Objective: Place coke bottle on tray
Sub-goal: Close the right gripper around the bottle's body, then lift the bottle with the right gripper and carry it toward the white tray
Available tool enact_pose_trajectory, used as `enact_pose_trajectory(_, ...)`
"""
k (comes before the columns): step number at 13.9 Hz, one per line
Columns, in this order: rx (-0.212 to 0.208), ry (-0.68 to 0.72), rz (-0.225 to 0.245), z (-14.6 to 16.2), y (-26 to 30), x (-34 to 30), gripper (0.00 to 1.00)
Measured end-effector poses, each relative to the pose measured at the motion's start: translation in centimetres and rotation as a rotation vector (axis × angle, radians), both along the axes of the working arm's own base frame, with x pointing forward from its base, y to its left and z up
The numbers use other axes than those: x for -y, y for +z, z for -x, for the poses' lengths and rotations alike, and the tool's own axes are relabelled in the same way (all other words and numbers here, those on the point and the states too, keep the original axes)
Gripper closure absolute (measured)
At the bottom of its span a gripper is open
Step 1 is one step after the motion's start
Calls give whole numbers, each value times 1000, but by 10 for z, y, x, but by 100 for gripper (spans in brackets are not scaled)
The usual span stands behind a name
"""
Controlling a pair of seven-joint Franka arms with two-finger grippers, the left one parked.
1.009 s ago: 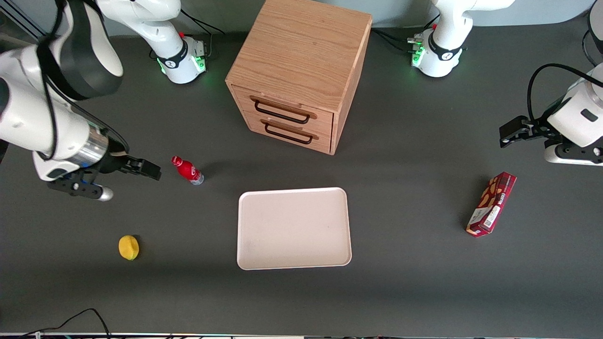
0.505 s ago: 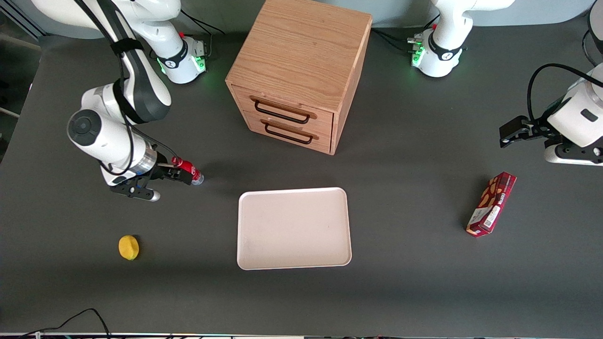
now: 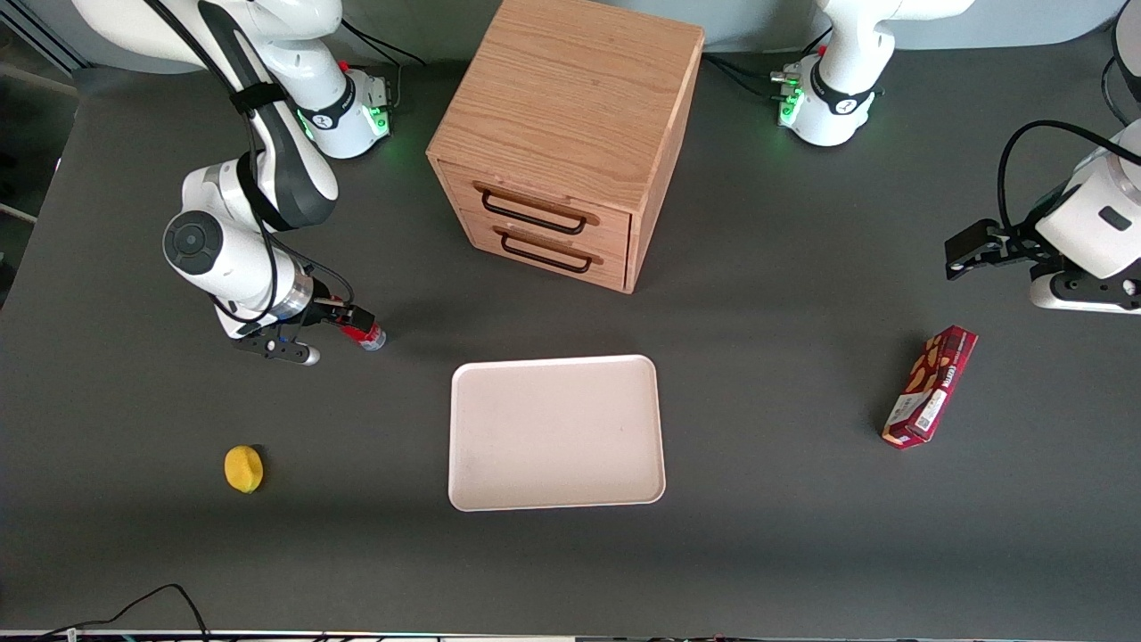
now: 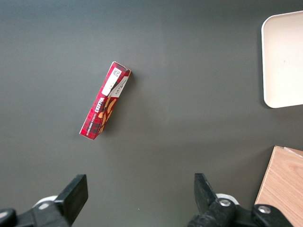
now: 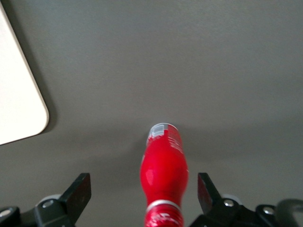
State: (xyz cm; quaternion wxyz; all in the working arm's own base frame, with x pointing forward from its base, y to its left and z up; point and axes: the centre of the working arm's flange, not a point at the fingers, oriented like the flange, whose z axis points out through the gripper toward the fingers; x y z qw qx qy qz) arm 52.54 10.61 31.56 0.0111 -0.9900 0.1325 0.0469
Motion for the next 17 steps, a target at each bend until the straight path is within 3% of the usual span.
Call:
enact_pose_trajectory(4,-30,-20,11,6,11,13,0)
enact_pose_trajectory(10,-48,-25,-18,12,11,1,4)
enact_pose_trajectory(12,-52,-26,-17,13,10,1,30)
enact_pose_trajectory(13,-54,-26,-17,14,9,1,37)
enact_pose_trajectory(15,-55,-25,-17,14,9,1,65)
enact_pose_trajectory(17,-55,-24,-18,14,9,1,68)
